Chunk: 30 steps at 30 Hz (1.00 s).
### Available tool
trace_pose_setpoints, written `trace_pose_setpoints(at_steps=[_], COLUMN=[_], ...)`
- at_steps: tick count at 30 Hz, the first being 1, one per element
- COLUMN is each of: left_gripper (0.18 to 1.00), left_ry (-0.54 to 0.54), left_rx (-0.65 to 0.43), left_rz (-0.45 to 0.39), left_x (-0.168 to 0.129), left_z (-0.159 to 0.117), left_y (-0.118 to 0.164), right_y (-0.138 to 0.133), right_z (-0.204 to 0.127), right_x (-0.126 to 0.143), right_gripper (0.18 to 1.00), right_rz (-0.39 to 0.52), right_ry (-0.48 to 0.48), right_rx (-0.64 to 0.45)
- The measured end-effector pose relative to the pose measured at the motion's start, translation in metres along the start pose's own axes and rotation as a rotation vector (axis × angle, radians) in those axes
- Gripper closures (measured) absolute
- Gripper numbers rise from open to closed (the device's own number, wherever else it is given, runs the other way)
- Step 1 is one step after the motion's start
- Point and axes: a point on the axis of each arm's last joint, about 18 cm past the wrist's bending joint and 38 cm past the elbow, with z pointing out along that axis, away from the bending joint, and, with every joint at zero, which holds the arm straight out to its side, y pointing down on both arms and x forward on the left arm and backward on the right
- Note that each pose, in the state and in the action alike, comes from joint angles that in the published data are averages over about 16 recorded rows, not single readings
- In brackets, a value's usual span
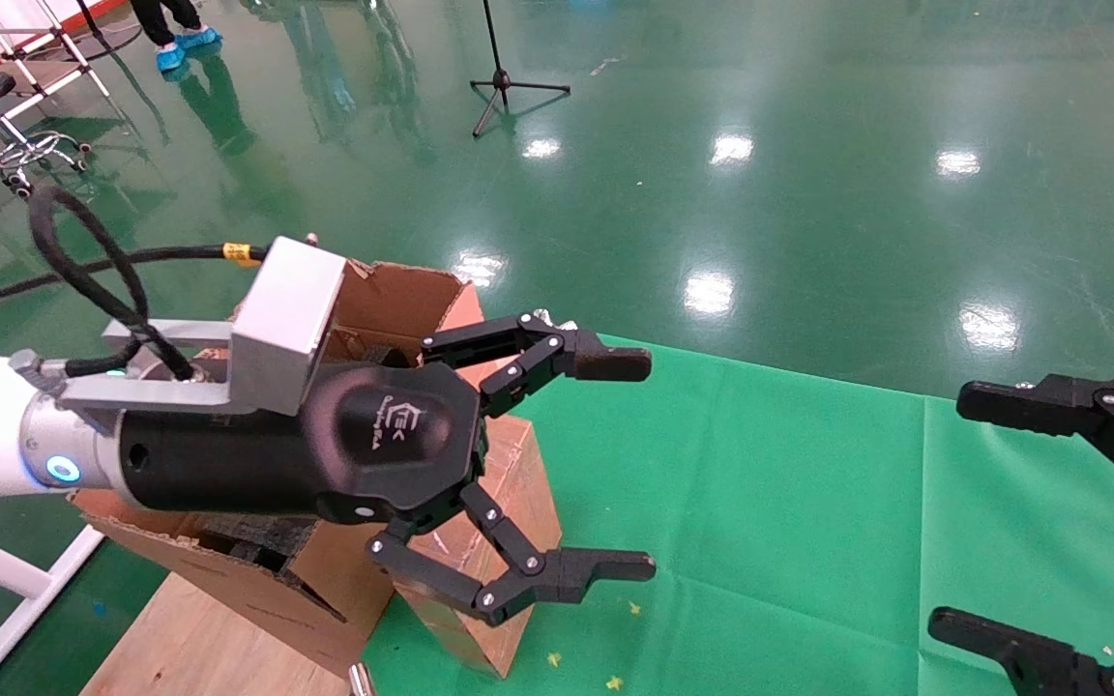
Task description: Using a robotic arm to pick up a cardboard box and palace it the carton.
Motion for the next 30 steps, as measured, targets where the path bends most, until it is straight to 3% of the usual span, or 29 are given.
trace_pose_setpoints(at_steps=[18, 30], left_gripper=[0.184, 0.184], left_ry=[-0.002, -0.080], left_rx=[-0.014, -0.237], left_rz=[0.010, 0.073], left_x=[0.000, -0.017], left_z=[0.000, -0.007], left_y=[0.001, 0.017], right_y=[0.000, 0.000], right_z=[0.000, 0.000], right_x=[0.000, 0.000], right_gripper=[0.178, 0.189], right_rz=[0.000, 0.000], right_ry=[0.000, 0.000], right_rx=[0.000, 0.000])
